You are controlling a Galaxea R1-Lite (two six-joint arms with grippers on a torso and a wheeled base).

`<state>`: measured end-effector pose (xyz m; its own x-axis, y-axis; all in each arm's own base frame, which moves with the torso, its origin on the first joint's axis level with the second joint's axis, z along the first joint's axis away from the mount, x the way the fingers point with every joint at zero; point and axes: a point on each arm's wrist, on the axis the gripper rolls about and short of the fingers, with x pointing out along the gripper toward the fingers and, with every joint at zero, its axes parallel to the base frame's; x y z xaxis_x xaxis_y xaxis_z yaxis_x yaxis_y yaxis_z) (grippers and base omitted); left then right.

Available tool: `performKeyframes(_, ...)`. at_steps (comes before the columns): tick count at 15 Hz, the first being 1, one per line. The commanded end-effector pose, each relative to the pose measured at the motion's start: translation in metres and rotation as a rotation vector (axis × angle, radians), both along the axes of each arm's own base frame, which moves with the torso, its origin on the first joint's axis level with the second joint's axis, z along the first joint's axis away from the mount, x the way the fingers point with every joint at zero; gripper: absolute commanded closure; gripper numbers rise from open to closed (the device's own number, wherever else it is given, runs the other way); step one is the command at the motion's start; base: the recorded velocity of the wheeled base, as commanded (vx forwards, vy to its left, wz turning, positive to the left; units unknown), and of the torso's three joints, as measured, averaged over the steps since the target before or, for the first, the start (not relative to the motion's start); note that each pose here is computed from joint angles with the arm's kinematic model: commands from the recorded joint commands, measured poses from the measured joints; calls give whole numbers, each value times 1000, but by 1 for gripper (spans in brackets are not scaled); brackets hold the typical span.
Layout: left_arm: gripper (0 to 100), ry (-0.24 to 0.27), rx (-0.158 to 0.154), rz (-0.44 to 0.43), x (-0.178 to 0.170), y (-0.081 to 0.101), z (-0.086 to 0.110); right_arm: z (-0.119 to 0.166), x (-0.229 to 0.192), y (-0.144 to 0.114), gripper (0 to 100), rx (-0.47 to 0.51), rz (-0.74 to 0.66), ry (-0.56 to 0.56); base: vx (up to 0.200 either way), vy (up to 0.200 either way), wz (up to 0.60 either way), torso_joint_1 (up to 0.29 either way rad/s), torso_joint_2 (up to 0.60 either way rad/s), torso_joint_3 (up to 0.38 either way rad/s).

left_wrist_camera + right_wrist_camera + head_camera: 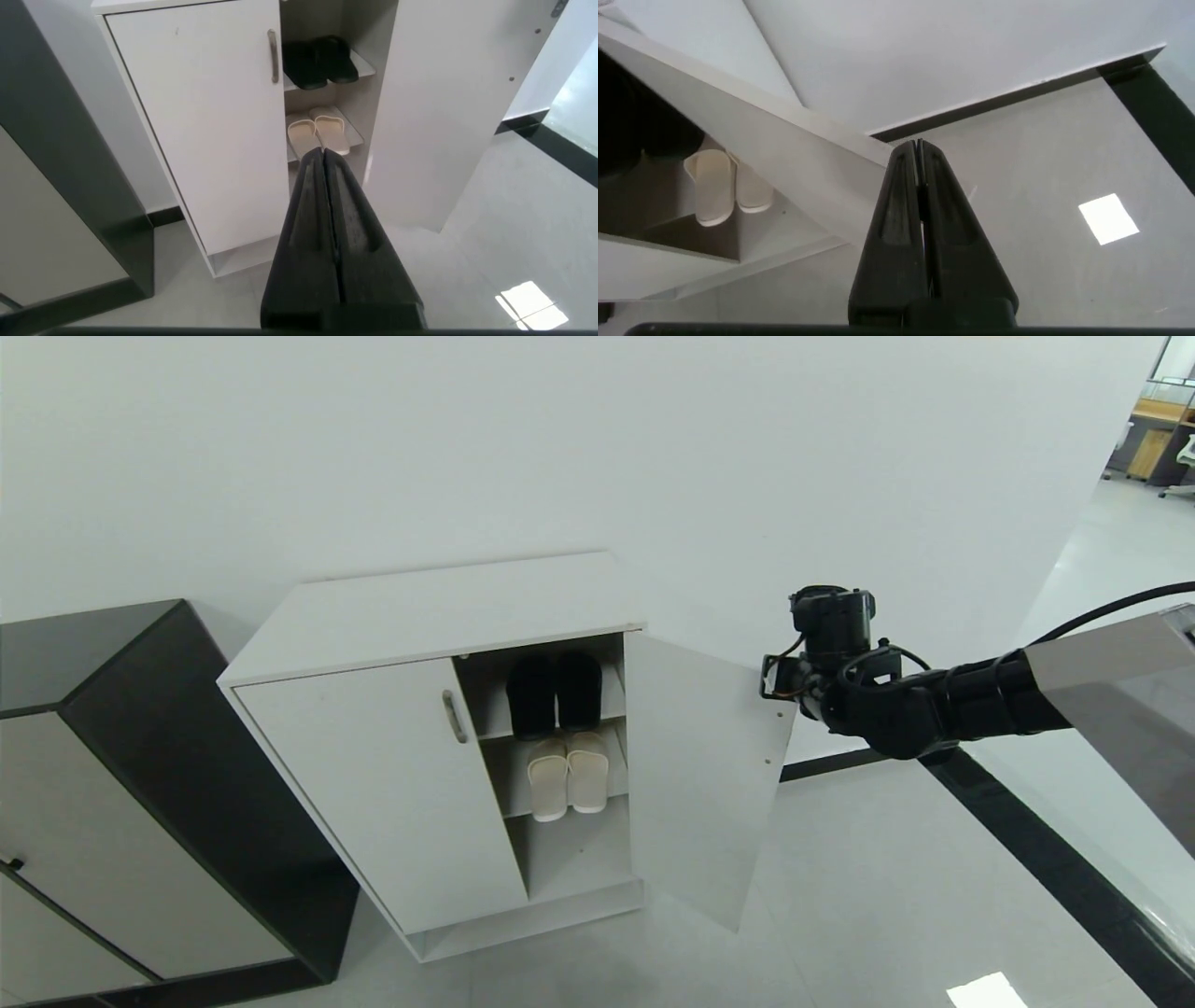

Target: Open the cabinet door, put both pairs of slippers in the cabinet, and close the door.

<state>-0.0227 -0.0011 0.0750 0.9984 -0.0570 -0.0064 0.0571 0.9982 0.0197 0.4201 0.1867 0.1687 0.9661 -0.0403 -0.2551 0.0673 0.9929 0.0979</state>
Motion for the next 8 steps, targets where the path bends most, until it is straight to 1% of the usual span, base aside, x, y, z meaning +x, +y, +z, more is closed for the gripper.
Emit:
performKeyframes(1,100,0,0,2,0,0,0,-5,1,1,100,-6,0,12,0,0,0,0,0,0)
performKeyframes(4,100,0,0,0,0,0,0,-5,-2,2,100,-10,5,18,0,0,0,0,0,0)
performKeyframes(8,100,0,0,0,0,0,0,3,-34,15,100,-21,64,36,0,0,0,0,0,0)
